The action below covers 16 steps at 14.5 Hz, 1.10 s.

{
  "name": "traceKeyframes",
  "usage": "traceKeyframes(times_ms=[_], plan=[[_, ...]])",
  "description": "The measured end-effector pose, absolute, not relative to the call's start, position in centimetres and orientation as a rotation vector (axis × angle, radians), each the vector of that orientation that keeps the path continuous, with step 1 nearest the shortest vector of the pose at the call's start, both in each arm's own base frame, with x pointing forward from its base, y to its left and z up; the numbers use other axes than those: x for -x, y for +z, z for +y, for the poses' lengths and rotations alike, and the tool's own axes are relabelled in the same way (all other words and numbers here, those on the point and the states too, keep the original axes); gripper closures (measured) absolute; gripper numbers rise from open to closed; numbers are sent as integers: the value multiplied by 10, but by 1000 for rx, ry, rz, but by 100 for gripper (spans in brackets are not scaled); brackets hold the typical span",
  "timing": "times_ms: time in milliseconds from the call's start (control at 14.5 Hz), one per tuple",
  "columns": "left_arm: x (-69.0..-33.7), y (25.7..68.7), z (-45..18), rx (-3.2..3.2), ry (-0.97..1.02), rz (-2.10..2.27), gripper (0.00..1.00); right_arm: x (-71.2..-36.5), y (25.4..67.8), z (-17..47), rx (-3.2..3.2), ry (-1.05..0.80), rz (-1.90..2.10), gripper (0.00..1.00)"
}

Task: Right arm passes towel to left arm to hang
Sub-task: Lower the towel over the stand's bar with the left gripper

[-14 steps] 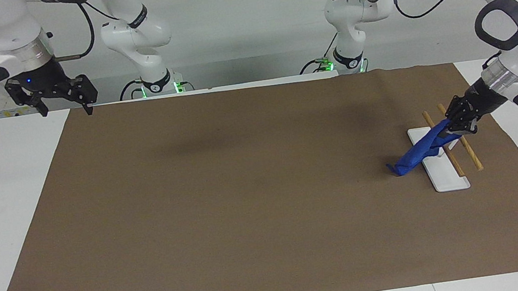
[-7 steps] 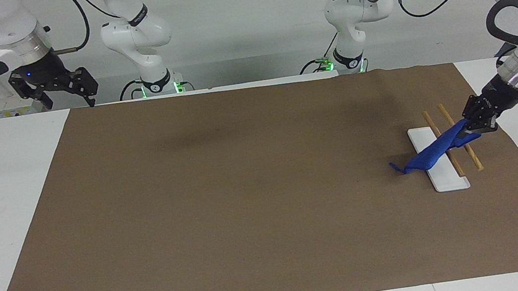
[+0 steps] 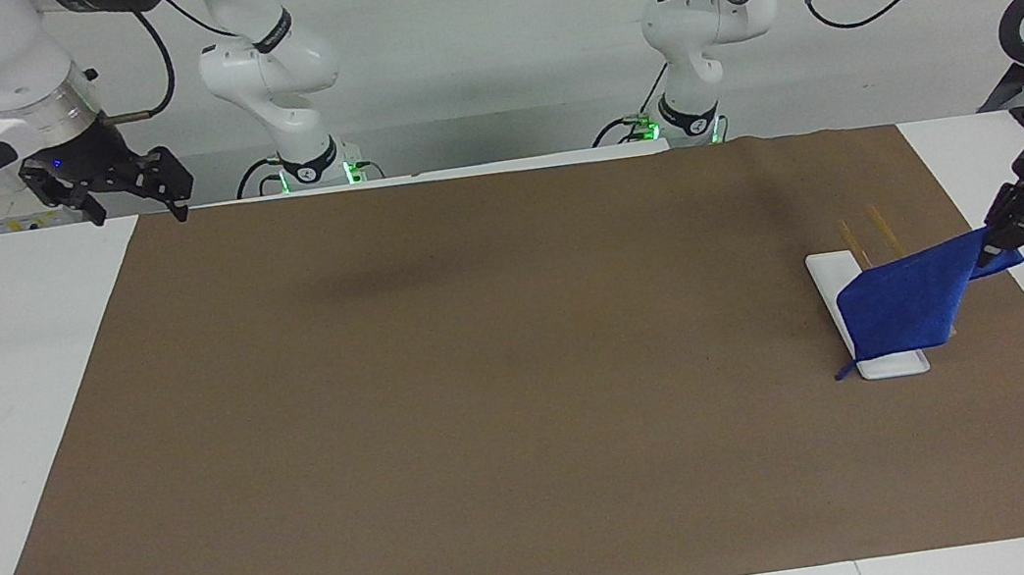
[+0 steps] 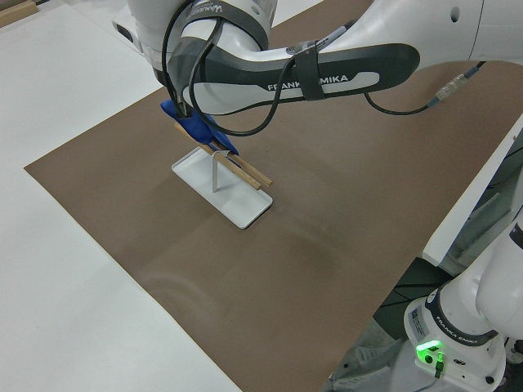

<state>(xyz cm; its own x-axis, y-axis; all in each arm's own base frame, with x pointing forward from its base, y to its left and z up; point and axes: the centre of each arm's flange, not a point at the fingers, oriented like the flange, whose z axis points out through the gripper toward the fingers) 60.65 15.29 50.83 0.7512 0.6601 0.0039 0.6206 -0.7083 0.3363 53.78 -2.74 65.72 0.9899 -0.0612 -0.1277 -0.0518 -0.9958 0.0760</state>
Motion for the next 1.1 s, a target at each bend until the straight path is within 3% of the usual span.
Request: traceKeyframes(times_ms=[483, 621, 1103], plan=[[-600, 491, 179, -2726, 270, 818, 97, -538, 657, -25, -3075, -202, -81, 0], [-599, 486, 179, -2729, 261, 817, 92, -538, 657, -25, -3076, -202, -81, 0], [-600, 488, 181, -2755, 293, 805, 20, -538, 656, -23, -3076, -204, -69, 0]])
